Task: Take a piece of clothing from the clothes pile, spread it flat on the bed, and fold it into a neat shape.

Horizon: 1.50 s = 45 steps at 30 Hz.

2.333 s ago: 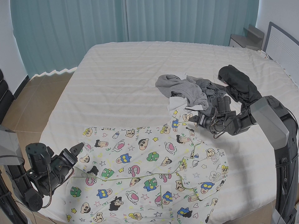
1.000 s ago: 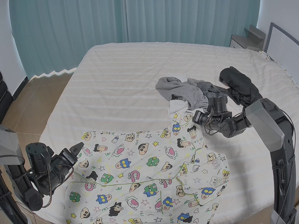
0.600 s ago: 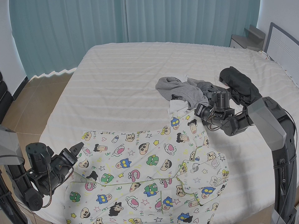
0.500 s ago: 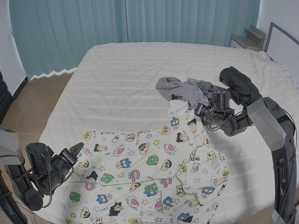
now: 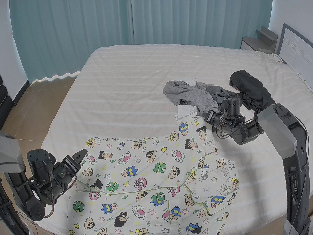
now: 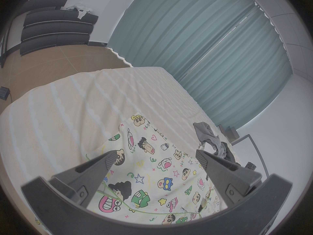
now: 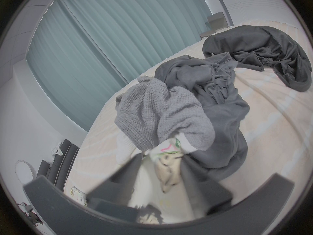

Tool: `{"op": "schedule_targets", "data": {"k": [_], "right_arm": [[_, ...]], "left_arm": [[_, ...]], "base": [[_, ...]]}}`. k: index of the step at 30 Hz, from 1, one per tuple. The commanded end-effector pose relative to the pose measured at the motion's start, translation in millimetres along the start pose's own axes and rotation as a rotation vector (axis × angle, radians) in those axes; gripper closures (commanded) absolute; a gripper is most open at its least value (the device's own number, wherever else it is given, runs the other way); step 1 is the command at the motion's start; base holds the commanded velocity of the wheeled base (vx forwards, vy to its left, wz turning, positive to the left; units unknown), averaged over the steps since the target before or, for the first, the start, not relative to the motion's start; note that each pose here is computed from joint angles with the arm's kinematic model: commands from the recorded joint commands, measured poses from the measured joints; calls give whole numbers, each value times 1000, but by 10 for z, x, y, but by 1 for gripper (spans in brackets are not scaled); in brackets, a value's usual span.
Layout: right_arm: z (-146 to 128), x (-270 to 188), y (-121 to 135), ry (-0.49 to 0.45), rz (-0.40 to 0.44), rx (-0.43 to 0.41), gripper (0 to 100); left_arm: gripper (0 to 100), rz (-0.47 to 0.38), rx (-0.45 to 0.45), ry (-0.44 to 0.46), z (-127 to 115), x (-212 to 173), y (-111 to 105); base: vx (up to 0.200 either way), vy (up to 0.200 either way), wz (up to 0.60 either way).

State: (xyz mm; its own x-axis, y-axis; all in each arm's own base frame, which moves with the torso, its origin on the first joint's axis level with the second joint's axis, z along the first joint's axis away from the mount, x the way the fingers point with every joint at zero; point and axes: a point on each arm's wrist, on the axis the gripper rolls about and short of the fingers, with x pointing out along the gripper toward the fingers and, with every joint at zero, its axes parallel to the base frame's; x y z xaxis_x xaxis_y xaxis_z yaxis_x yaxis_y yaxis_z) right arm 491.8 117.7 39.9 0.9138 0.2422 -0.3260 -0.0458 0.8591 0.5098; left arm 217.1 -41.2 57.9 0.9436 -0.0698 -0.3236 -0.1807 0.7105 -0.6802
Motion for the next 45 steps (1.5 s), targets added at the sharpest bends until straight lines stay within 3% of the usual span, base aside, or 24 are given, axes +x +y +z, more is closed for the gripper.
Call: {"op": "schedule_targets", "data": {"k": [1, 10, 17, 25, 30, 35, 39, 45], "right_arm": [[56, -108, -37, 7, -16, 5, 0], [92, -629, -201, 86, -70, 28, 0], [-135, -1473, -219, 218, -31, 46, 0], [-406, -2143, -259, 254, -29, 41, 0], [-576, -2377, -283, 289, -27, 37, 0], [-719, -2488, -197, 288, 14, 116, 0], [-816, -2564, -167, 310, 31, 122, 0], [-967, -2668, -162, 361, 18, 119, 0]], "left_arm": [[0, 1, 1, 8, -7, -7, 8], [0, 2, 2, 13, -18, -25, 9], [0, 1, 13, 40, -76, -78, 1], [0, 0, 4, 52, -100, -92, -4], [0, 10, -12, 62, -118, -80, 10], [0, 16, -41, 67, -124, -75, 20], [0, 28, -40, 79, -145, -59, 40], [0, 91, -13, 136, -225, -29, 124]], "base": [[0, 0, 0], [-22, 0, 0], [-200, 0, 0], [-200, 0, 0], [-200, 0, 0], [-200, 0, 0], [-200, 0, 0], [0, 0, 0]]}}
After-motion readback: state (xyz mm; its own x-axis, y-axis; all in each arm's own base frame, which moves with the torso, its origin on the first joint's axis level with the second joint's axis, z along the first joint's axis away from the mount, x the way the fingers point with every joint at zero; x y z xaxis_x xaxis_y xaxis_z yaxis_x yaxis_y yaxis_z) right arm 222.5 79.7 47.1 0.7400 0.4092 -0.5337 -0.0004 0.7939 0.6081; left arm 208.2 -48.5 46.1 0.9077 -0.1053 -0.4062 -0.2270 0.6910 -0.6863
